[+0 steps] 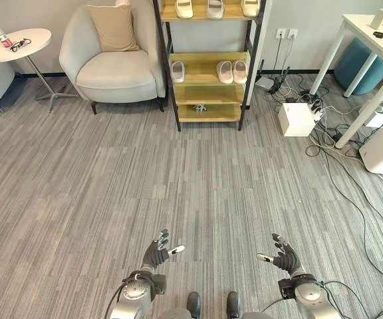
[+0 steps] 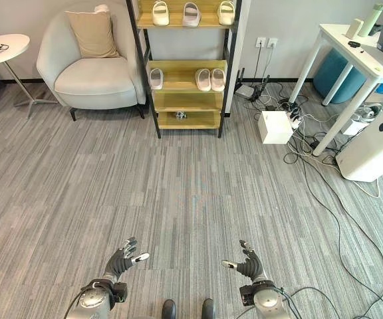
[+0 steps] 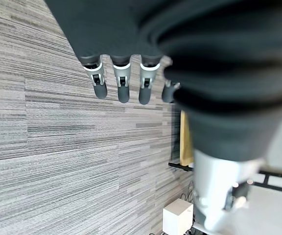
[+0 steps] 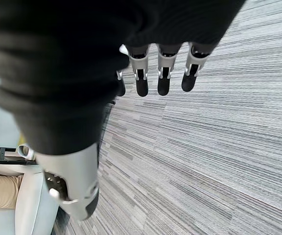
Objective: Arrange the slippers neatly on the shoe rack.
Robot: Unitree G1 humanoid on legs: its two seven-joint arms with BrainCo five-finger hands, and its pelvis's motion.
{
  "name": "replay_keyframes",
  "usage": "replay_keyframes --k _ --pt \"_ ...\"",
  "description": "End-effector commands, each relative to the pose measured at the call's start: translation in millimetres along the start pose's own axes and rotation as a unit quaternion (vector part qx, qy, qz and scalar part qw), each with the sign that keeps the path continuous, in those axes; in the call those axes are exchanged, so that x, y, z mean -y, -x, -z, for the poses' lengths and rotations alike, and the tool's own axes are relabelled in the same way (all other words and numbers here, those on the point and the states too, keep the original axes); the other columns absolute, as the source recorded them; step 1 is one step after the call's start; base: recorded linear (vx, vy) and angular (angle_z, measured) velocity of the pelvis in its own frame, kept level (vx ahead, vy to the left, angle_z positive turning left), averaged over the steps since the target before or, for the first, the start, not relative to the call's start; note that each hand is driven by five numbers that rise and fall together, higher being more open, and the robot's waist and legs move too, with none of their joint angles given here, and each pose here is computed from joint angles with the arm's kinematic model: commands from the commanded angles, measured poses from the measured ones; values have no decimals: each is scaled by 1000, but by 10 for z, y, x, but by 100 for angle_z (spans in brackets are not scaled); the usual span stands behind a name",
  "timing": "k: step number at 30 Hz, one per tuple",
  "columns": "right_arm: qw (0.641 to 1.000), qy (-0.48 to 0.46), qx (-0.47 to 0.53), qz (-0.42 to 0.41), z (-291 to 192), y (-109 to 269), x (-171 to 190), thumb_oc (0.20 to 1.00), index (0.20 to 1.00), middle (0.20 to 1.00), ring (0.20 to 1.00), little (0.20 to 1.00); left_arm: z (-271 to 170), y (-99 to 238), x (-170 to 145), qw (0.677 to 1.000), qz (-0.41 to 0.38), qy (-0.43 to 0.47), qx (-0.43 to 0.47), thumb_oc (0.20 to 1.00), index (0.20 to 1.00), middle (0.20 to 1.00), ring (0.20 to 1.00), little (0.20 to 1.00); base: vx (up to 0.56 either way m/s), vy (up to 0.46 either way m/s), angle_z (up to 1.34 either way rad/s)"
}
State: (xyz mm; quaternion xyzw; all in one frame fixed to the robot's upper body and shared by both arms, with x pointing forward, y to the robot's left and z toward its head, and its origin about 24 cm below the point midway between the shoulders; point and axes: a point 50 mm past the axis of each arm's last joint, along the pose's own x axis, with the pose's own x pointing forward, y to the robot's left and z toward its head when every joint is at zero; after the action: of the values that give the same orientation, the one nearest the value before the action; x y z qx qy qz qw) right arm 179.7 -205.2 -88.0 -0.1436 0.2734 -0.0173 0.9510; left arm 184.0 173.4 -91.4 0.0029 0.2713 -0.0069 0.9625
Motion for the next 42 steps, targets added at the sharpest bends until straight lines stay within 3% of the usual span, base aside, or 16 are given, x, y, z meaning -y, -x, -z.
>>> replay_keyframes --k 1,36,42 --pt "999 -15 51 8 -190 -5 22 1000 1000 1000 1000 1000 -162 -39 -63 999 -5 -31 39 1000 1000 1000 1000 1000 0 0 0" --pt "999 -36 24 -6 -87 5 -44 1000 1000 1000 1000 1000 -71 6 -100 1000 -15 -5 19 1000 1000 1000 1000 1000 5 -1 0" --pt "999 -33 30 -8 -128 -18 -41 1000 1000 1000 1000 1000 -153 -18 -106 998 -7 -49 34 1000 1000 1000 1000 1000 14 9 0"
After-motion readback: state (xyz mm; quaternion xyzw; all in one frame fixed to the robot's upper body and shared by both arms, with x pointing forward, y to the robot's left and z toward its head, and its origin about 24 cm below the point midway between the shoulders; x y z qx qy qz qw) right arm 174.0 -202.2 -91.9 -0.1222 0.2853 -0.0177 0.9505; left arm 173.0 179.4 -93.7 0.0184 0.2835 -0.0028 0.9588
